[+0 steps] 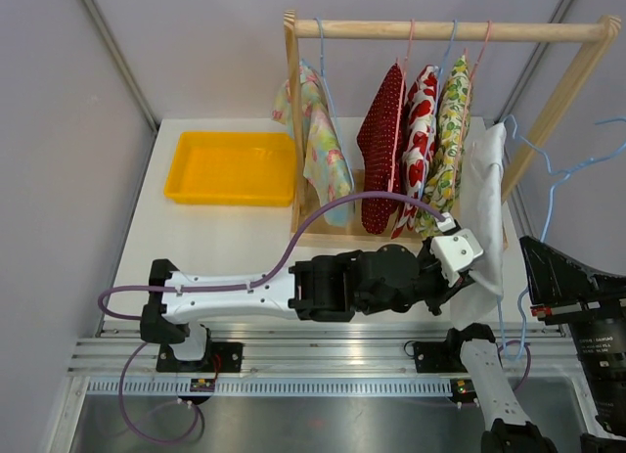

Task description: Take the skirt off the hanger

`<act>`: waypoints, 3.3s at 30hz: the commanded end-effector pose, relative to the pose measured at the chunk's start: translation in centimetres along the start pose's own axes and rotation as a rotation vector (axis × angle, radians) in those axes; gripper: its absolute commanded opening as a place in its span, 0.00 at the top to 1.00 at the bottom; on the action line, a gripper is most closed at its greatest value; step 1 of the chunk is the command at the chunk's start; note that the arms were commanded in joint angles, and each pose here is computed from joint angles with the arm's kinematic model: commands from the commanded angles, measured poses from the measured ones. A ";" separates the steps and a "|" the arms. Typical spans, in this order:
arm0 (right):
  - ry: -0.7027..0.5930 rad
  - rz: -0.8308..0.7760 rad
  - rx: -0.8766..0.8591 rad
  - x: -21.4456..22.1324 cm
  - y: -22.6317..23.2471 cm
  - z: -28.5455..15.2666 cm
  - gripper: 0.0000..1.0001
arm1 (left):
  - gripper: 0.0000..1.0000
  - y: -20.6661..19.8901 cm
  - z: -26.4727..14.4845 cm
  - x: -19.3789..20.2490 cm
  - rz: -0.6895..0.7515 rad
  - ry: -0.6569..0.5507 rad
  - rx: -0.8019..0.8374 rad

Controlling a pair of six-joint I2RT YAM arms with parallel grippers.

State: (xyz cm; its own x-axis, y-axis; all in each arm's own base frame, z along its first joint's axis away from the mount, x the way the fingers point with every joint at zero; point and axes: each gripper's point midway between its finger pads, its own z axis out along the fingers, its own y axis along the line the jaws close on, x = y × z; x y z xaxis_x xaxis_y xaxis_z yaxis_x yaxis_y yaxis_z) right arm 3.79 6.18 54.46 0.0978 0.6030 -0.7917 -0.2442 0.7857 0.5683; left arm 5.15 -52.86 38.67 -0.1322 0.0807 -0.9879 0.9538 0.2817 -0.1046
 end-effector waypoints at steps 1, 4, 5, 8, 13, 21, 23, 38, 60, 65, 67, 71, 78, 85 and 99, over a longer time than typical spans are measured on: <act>-0.036 -0.016 -0.039 -1.7 1.1 1.3 1.00 | 0.98 0.4 -0.6 -1.9 -0.047 -0.064 -0.037; -0.051 -0.026 -0.020 -2.4 0.7 2.2 1.00 | 1.00 -0.4 -1.5 1.8 -0.094 0.006 -0.004; -0.056 -0.029 -0.011 -2.5 0.6 2.6 1.00 | 1.00 -0.7 -2.8 1.7 -0.115 -0.004 0.013; -0.080 -0.039 0.003 -3.1 0.1 3.4 1.00 | 1.00 -2.2 -4.5 7.4 -0.154 0.080 0.033; -0.143 -0.062 0.058 -4.2 -1.3 4.8 1.00 | 1.00 -4.1 -8.9 14.3 -0.198 0.186 0.000; -0.170 -0.115 0.136 -5.4 -3.5 8.7 1.00 | 1.00 -4.5 -15.2 26.3 -0.234 0.425 -0.107; -0.184 -0.119 0.164 -5.8 -4.2 9.8 1.00 | 1.00 -4.4 -16.4 28.1 -0.235 0.462 -0.144; -0.142 -0.280 0.332 -4.6 -12.2 21.9 1.00 | 1.00 5.1 -21.7 23.6 -0.251 0.396 -0.464; 0.058 -0.275 0.432 3.7 -19.4 24.6 1.00 | 1.00 32.1 -29.3 -6.0 -0.064 0.038 -0.969; 0.062 -0.263 0.432 4.2 -19.5 24.0 1.00 | 1.00 39.1 -30.2 -8.3 -0.104 0.004 -1.077; 0.069 -0.264 0.434 4.3 -19.5 23.9 1.00 | 1.00 43.1 -30.6 -6.5 -0.151 0.035 -1.140; 0.060 -0.282 0.455 3.6 -19.3 23.2 0.78 | 1.00 50.2 -33.3 -1.4 -0.284 0.064 -1.271; -0.014 -0.298 0.497 1.3 -18.3 19.8 0.01 | 0.74 57.7 -33.1 8.5 -0.517 0.163 -1.261; -0.134 -0.300 0.572 -3.2 -15.9 14.6 0.00 | 0.01 54.3 -34.9 8.6 -0.585 0.173 -1.324; 0.192 -0.277 0.187 3.0 -12.2 22.9 0.08 | 0.01 33.5 -39.8 9.2 -0.449 0.055 -1.143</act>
State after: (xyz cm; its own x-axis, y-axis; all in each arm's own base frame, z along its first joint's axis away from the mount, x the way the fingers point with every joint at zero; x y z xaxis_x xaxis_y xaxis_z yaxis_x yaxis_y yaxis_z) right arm 24.85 0.79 54.69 0.1163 0.3474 -0.9305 -0.0393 0.9377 0.3452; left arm 27.39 -3.20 34.86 -0.3134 -0.2477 -0.9167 -0.0340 0.9677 -0.2498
